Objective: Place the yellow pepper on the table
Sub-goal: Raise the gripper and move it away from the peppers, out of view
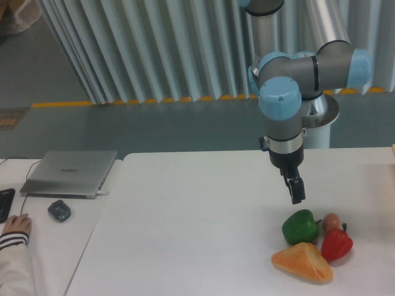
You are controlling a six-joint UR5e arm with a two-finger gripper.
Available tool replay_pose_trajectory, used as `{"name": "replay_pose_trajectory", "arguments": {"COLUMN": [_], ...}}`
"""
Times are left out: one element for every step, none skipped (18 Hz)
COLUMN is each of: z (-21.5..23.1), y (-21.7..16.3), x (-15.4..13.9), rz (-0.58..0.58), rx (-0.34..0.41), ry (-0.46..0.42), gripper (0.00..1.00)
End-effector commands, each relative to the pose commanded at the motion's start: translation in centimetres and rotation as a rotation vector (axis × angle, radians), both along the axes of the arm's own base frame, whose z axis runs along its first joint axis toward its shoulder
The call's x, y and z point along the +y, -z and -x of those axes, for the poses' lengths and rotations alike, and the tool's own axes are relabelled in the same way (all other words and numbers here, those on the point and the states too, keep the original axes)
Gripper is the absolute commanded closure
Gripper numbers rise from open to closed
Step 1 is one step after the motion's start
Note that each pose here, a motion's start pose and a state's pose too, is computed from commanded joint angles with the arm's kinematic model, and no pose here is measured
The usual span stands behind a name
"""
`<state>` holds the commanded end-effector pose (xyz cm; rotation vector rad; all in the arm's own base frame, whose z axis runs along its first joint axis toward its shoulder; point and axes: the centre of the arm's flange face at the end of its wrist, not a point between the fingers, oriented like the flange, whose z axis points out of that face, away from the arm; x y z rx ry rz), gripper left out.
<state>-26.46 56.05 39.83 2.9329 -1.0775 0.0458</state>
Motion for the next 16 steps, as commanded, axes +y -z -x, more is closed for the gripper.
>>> {"name": "replay_pose_trajectory", "arguments": {"z": [-0.1, 0.2, 0.4, 0.4, 0.4, 0.3, 0.1, 0.1, -0.1, 0.1, 0.5, 1.2, 1.3, 1.3, 1.3, 1.3], "y": [0.0, -0.2, -0.3, -0.3, -0.2, 0.1, 1.0, 1.3, 1.5, 2.0, 2.1, 2.0, 1.9, 1.9, 2.0, 2.1], "x": [0.1, 0.1, 0.1, 0.1, 0.0, -0.2, -0.5, -0.8, -1.1, -2.1, -2.4, -2.7, -2.8, -2.8, -2.8, -2.8], "rz": [-0.005, -0.018, -0.030, -0.032, -0.028, -0.028, -0.024, -0.041, -0.065, -0.100, -0.113, -0.117, -0.119, -0.119, -0.119, -0.117], "rx": [0.004, 0.008, 0.004, 0.001, 0.004, 0.008, 0.004, 0.014, 0.035, 0.061, 0.069, 0.070, 0.070, 0.070, 0.068, 0.068], "ry": [0.001, -0.002, -0.008, -0.011, -0.013, -0.011, -0.013, -0.016, -0.017, -0.029, -0.033, -0.042, -0.041, -0.039, -0.039, -0.044], "gripper": [0.00, 0.00, 0.00, 0.00, 0.00, 0.00, 0.00, 0.00, 0.00, 0.00, 0.00, 0.00, 0.00, 0.00, 0.00, 0.00]}}
